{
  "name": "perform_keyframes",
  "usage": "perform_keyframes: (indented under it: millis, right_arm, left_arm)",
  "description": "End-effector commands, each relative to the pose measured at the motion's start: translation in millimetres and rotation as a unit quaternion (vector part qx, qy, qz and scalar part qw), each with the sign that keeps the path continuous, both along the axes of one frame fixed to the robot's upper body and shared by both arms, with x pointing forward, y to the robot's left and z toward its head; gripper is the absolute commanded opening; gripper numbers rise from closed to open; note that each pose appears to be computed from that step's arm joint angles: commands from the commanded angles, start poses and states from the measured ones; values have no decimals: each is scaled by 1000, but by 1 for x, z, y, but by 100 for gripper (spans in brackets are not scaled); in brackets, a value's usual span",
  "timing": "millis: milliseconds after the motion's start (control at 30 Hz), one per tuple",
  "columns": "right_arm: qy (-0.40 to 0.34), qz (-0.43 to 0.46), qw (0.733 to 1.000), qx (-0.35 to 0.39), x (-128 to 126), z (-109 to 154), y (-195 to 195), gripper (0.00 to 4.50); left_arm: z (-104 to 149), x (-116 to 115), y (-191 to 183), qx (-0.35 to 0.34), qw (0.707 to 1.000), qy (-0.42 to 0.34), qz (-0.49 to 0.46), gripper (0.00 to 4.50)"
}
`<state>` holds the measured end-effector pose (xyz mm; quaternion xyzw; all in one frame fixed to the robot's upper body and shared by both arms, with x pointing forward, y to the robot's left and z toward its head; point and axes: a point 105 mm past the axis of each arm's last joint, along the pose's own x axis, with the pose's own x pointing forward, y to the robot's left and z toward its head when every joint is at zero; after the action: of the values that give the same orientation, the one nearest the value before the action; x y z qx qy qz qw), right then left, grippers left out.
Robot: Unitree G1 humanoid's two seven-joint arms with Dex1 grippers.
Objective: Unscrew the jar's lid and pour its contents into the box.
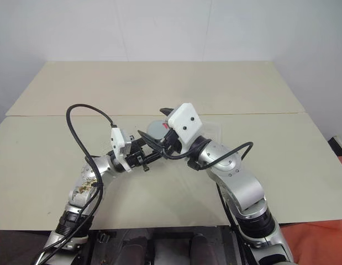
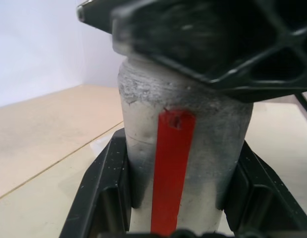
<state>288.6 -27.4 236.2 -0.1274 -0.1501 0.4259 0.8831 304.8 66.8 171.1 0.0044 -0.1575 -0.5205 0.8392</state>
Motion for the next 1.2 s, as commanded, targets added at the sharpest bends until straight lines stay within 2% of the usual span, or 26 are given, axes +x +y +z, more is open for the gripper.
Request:
perform_keyframes:
  millis: [33,867,1200]
  right_arm:
    - [-25,-30,999,9,2,12,-21,444]
    - [-33,-50,998,-14,-2,14,-72,444]
    - [-31,50,997,-50,-28,12,-57,444]
  left_arm:
    - [19,-6,10,-23,999,-31,-8,196]
    - [10,0,18,-9,1000,-24,-18,196]
    - [7,2,15,3,999,-30,-15,196]
